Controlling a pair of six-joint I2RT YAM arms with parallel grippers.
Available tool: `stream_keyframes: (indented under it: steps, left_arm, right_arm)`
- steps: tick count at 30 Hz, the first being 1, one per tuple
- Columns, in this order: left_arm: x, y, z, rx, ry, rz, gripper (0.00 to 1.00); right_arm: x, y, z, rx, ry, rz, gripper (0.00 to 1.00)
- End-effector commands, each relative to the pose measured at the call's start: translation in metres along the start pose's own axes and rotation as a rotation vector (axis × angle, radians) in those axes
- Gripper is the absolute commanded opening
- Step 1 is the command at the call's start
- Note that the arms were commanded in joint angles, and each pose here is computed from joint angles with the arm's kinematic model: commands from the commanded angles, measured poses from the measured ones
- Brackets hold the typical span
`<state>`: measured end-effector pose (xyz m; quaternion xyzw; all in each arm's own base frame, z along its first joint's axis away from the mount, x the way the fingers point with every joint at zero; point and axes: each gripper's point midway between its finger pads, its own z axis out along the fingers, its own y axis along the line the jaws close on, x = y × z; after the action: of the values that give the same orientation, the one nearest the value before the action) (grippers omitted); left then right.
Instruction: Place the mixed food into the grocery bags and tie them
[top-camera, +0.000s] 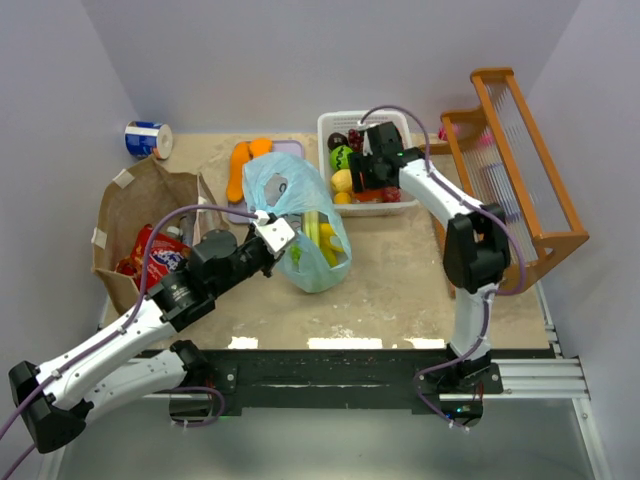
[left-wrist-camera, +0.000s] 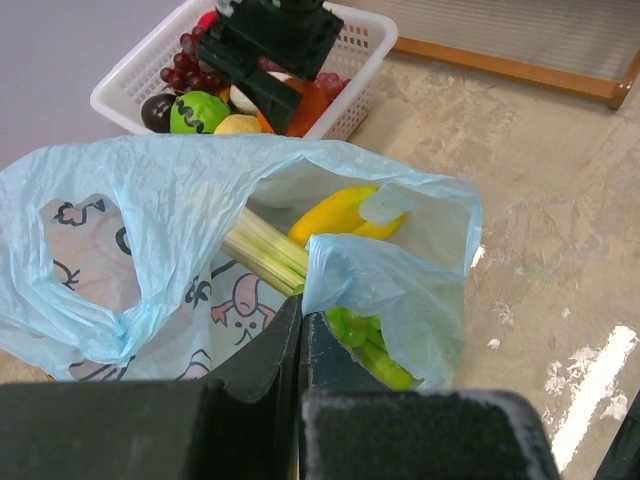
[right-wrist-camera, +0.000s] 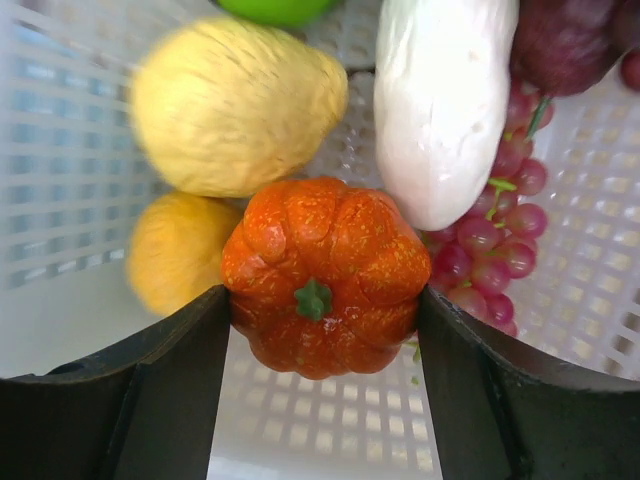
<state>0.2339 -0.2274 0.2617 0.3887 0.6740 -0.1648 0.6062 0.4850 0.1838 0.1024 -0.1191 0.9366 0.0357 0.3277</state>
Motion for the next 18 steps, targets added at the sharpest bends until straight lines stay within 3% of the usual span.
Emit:
stream_keyframes:
  steps: [1, 2, 8, 12, 18]
  left_arm:
    - [-0.015, 0.008, -0.004, -0.034, -0.064, 0.021, 0.00]
    - [-0.016, 0.010, -0.004, -0.043, -0.067, 0.020, 0.00]
    - [-0.019, 0.016, -0.009, -0.073, -0.079, 0.024, 0.00]
    - [-0.020, 0.017, -0.010, -0.077, -0.083, 0.024, 0.00]
    - [-0.019, 0.017, -0.010, -0.078, -0.081, 0.024, 0.00]
  right_arm:
    - [-0.095, 0.022, -0.115, -0.145, -0.364, 0.036, 0.06]
    - [-0.110, 0.031, -0.144, -0.195, -0.444, 0.029, 0.05]
    - [-0.101, 0.104, -0.221, -0.502, -0.558, -0.082, 0.04]
    - [-0.068, 0.157, -0.238, -0.631, -0.505, -0.160, 0.03]
    - [-0.026, 0.192, -0.228, -0.677, -0.384, -0.211, 0.03]
